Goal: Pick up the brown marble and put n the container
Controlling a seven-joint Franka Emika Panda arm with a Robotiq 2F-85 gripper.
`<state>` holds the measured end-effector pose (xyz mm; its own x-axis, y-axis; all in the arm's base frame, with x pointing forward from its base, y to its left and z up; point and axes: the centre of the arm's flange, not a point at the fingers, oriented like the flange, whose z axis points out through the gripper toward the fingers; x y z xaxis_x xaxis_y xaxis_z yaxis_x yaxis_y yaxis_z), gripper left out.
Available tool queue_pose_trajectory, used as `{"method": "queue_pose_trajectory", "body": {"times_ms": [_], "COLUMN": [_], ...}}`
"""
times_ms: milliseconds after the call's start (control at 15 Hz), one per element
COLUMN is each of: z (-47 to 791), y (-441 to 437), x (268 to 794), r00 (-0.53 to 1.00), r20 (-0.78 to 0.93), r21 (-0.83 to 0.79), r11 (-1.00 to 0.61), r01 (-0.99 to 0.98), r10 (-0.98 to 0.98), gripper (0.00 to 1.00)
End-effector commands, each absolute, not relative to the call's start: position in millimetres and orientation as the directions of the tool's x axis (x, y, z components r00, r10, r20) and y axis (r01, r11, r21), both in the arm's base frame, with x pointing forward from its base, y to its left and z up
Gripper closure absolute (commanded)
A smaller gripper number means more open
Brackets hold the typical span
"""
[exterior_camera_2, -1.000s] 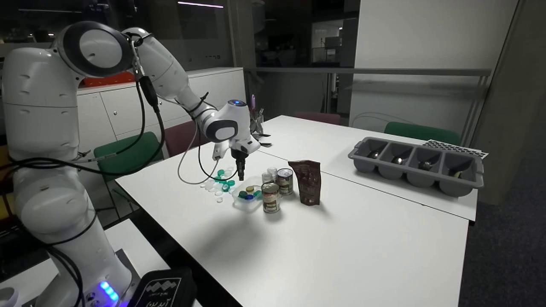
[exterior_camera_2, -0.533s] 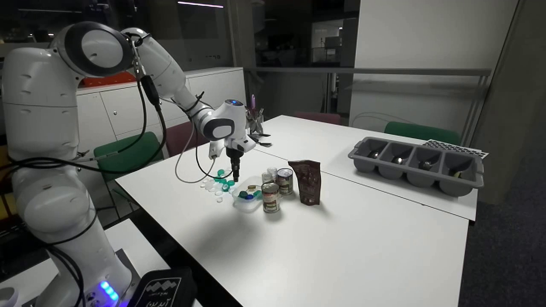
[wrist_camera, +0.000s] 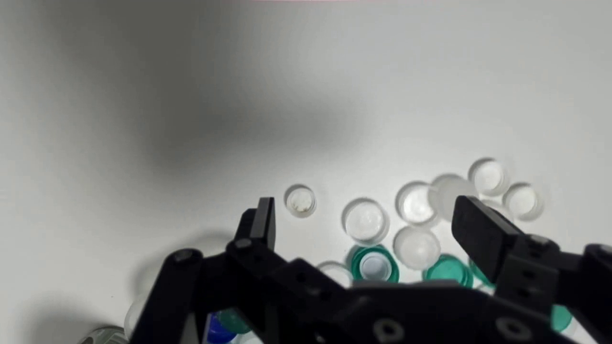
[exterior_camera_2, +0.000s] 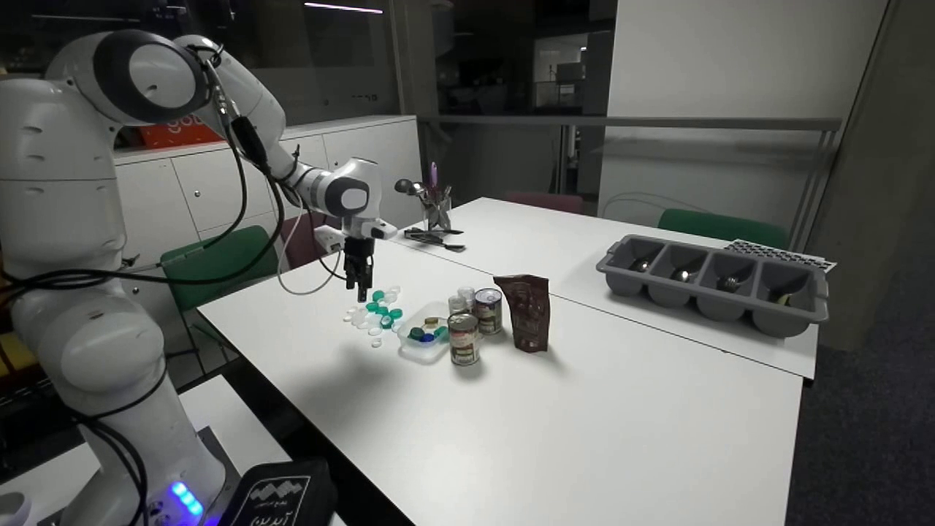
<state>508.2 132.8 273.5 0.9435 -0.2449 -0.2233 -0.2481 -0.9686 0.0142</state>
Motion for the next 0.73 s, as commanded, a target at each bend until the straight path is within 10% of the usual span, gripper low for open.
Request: {"method": "queue_pose_trajectory", "body": {"times_ms": [0, 667], "z": [318.1, 338.8], "y": [160.8, 193.6], "x": [483.9, 461.0], "r00": [0.957, 0.939], "r20": [-0.278, -0.328], "r21": [0.088, 0.146], "r11": [-0.994, -0.976], "r01": [-0.064, 0.162], "r10": [-0.086, 0.106], "gripper": [0.0, 0.0]}}
